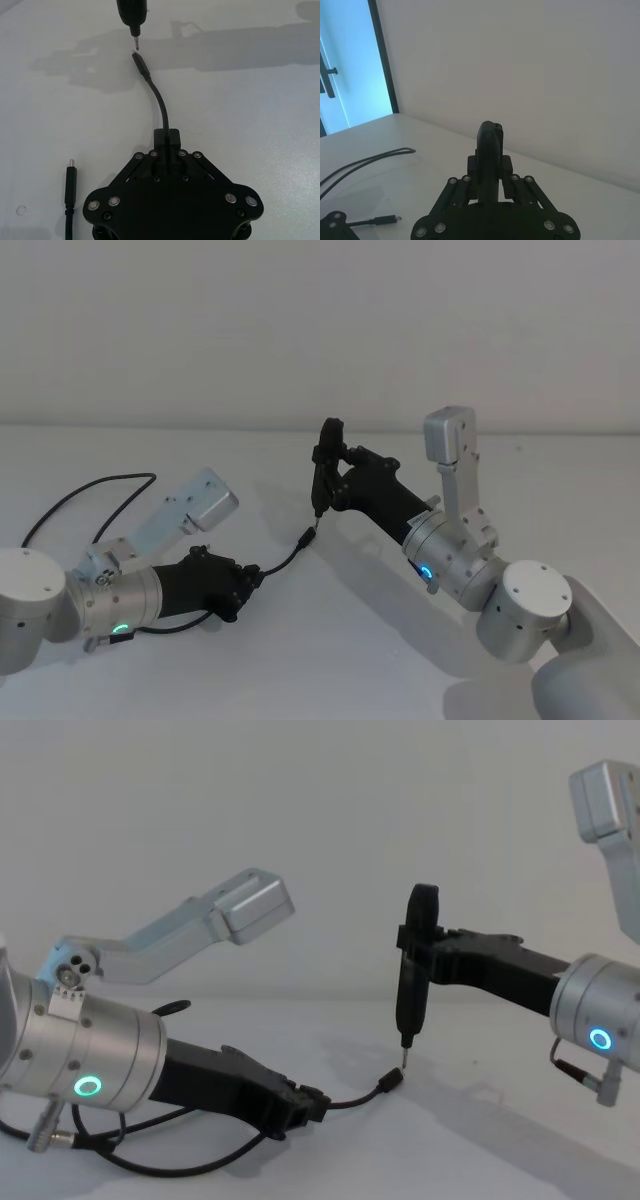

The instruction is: Pick up the data cable with the one hand.

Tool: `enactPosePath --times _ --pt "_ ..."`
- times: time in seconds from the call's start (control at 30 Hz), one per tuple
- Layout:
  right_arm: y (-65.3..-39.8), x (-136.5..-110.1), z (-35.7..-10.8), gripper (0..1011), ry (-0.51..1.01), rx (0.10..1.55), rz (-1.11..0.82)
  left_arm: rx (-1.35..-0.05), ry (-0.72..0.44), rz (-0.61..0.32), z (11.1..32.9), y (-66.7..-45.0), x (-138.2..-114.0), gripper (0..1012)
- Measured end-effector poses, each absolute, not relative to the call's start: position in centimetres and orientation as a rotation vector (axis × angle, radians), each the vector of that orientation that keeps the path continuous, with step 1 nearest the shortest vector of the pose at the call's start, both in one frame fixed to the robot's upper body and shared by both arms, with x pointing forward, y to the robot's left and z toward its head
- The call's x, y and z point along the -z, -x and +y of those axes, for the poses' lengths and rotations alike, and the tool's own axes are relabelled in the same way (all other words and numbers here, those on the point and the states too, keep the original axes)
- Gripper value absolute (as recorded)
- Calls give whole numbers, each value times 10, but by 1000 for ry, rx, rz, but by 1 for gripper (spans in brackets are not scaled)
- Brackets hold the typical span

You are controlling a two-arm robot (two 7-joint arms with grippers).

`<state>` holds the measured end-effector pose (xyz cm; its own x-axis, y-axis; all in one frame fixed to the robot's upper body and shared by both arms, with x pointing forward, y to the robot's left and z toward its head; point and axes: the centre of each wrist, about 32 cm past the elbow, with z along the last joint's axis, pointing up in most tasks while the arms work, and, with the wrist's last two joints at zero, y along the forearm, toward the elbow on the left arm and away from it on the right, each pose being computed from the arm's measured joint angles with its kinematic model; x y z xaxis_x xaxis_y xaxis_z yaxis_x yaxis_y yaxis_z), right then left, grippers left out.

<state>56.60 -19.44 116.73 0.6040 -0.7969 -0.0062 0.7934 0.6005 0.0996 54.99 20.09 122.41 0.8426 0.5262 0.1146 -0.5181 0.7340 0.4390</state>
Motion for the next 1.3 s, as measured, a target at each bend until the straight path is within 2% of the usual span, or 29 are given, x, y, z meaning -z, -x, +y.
enactPosePath --times 1.3 --pt "-572 -1162 -194 274 -86 927 -44 -574 -477 18 201 -550 -1224 48"
